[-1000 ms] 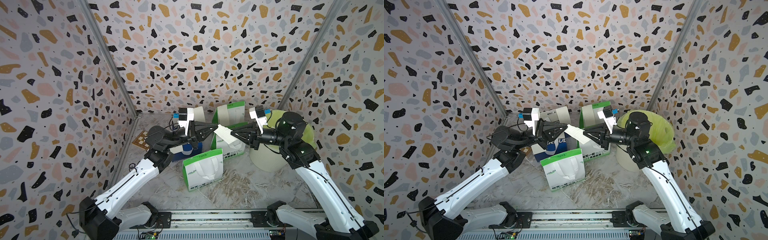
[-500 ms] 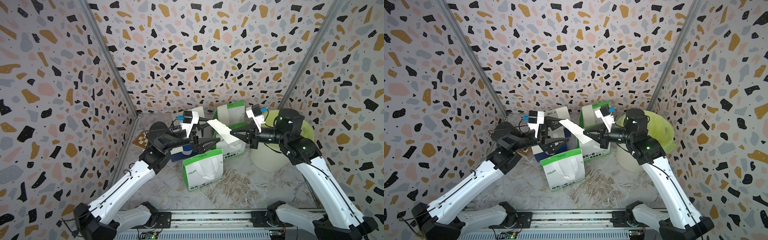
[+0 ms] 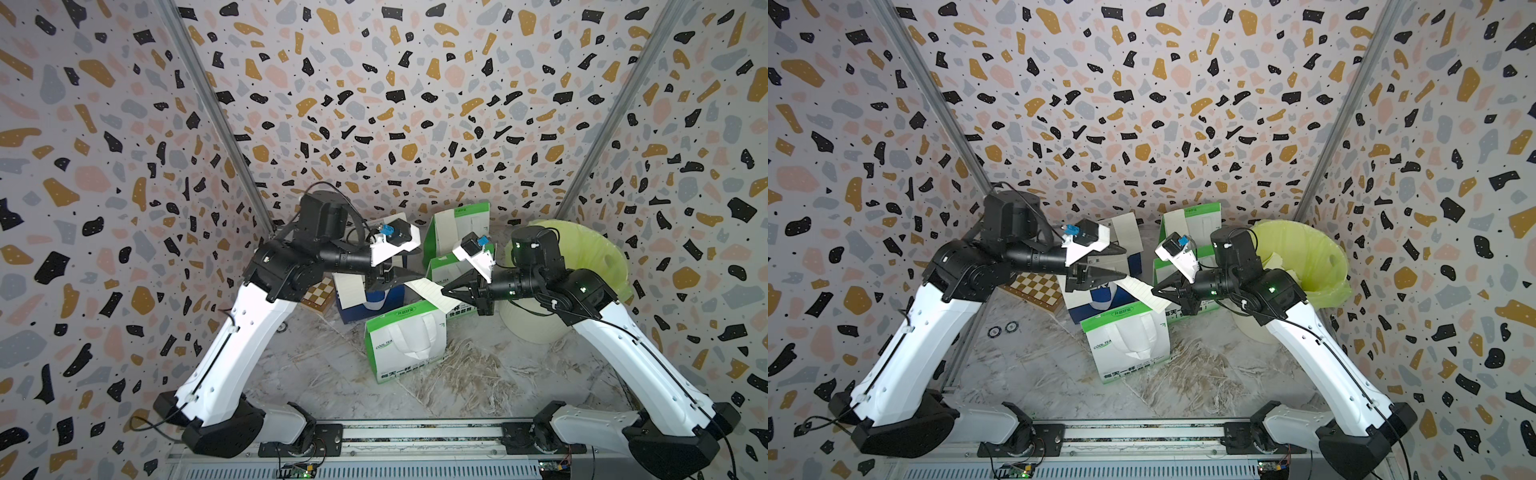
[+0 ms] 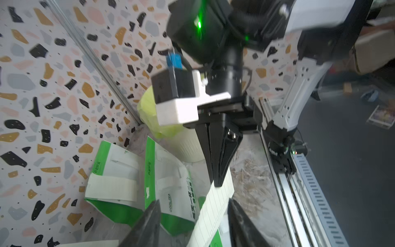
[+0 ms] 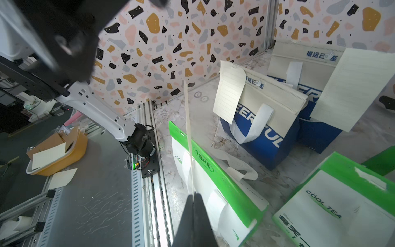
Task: Shred takeout receipts and throw away
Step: Shred the takeout receipt.
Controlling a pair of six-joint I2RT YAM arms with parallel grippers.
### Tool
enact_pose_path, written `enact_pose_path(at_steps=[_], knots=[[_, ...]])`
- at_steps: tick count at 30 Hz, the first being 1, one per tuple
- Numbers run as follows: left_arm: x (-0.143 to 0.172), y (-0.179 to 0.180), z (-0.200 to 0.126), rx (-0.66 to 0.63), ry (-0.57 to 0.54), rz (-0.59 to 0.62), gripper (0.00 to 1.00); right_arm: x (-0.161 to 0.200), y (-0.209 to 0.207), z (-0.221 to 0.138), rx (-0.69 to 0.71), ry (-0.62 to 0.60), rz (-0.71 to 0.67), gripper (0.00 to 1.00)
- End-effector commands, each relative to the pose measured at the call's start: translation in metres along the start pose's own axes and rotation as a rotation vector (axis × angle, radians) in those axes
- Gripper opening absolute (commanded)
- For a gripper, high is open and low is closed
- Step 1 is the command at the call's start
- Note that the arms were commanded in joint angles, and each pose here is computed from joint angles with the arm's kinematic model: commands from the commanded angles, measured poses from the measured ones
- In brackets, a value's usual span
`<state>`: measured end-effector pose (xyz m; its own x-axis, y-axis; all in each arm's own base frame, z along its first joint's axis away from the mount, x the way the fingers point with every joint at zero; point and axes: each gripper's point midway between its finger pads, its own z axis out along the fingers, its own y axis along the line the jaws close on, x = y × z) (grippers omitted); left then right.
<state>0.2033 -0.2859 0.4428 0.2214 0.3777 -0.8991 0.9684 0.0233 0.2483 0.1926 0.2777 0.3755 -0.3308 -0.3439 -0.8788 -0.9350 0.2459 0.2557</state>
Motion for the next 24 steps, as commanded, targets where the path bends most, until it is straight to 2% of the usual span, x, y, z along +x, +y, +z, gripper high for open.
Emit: enact_pose_path(at_steps=[1, 4, 8, 13, 19, 24], knots=[[0.020, -0.027, 0.009, 0.087, 0.083, 0.021, 0.57, -0.008, 0.009, -0.009, 0.019, 0.003, -0.053, 0.00], [0.024, -0.031, 0.019, 0.112, 0.088, 0.006, 0.59, -0.009, 0.012, -0.006, 0.010, 0.007, -0.058, 0.00], [0.026, -0.032, 0.028, 0.113, 0.078, -0.003, 0.56, -0.010, 0.018, -0.006, -0.009, 0.009, -0.065, 0.00], [0.020, -0.027, 0.027, 0.075, 0.046, -0.001, 0.51, -0.010, 0.020, -0.006, -0.007, 0.016, -0.070, 0.00], [0.034, -0.020, 0.029, 0.038, 0.094, -0.005, 0.47, -0.012, 0.023, -0.009, -0.012, 0.015, -0.077, 0.00], [0.038, -0.015, 0.030, 0.037, 0.091, -0.032, 0.45, -0.011, 0.025, -0.009, -0.021, 0.022, -0.078, 0.00]])
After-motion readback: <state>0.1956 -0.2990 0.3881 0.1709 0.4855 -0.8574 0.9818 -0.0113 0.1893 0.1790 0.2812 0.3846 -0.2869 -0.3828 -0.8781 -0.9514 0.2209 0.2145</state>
